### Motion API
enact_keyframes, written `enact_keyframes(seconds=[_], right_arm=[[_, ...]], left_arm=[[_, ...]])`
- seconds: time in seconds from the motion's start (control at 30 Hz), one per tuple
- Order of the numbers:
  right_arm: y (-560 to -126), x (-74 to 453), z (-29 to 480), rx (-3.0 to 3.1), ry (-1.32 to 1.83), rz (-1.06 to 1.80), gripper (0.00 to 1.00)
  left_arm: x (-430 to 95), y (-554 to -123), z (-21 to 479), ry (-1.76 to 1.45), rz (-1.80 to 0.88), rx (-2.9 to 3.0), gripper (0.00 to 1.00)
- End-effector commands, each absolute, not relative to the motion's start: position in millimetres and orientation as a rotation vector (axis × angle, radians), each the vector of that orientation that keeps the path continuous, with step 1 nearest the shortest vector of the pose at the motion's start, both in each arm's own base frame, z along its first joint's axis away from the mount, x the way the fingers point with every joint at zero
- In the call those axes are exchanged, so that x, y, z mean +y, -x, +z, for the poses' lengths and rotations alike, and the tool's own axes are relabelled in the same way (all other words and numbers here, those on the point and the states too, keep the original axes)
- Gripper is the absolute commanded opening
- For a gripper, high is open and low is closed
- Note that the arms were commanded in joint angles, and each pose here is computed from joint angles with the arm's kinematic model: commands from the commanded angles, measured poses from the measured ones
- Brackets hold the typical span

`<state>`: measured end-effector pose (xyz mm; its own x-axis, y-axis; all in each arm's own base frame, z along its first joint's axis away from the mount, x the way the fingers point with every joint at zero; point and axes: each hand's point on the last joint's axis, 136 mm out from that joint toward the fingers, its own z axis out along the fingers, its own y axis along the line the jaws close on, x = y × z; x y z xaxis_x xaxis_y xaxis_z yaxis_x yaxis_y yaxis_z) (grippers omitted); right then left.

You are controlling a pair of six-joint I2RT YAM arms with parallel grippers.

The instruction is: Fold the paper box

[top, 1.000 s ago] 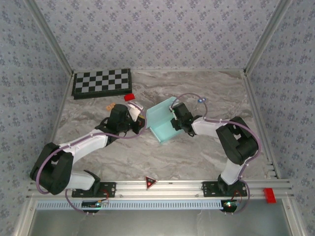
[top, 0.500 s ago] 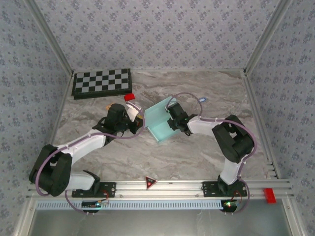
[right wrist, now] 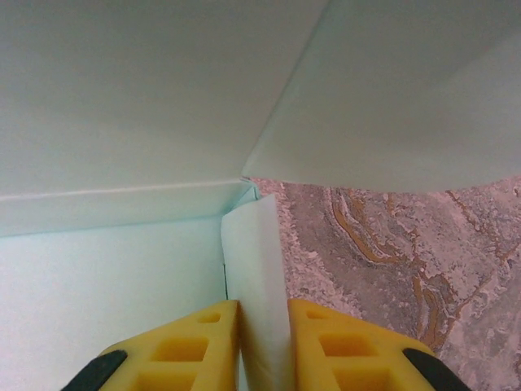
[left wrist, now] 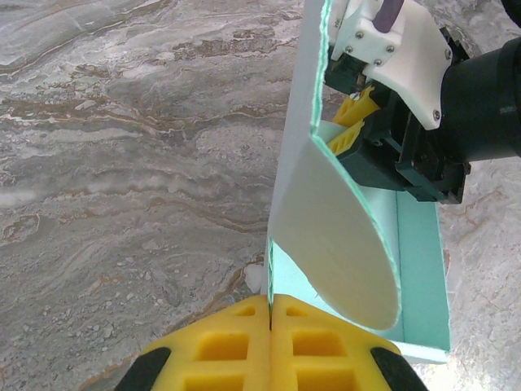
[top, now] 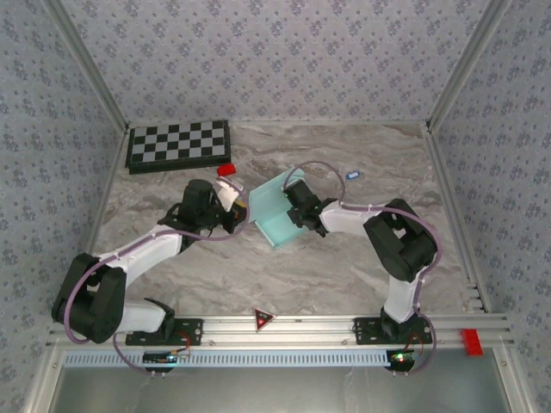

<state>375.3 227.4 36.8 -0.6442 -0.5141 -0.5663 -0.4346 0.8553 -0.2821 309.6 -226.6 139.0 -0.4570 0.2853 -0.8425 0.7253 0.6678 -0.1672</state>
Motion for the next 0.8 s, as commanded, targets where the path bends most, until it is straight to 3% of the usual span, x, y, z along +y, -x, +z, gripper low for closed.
enact_keyframes(seconds=[0.0,0.47,0.77], right_arm=[[-360.3,202.5,8.5,2.463,0.749,-0.328,0.22],[-361.0,192.4,7.6,2.475,0.702,-0.460,0.22],[-348.5,215.0,-1.9,2.547,0.797,-0.259,0.24]], left_arm=[[-228.0,-306.5,148.0,-0.823,-0.691,2.032,0.00],[-221.6,-309.1,145.5,-0.847,-0.685,2.040,0.00],[-227.2,-304.8,146.1,-0.890,-0.734,2.028,0.00]])
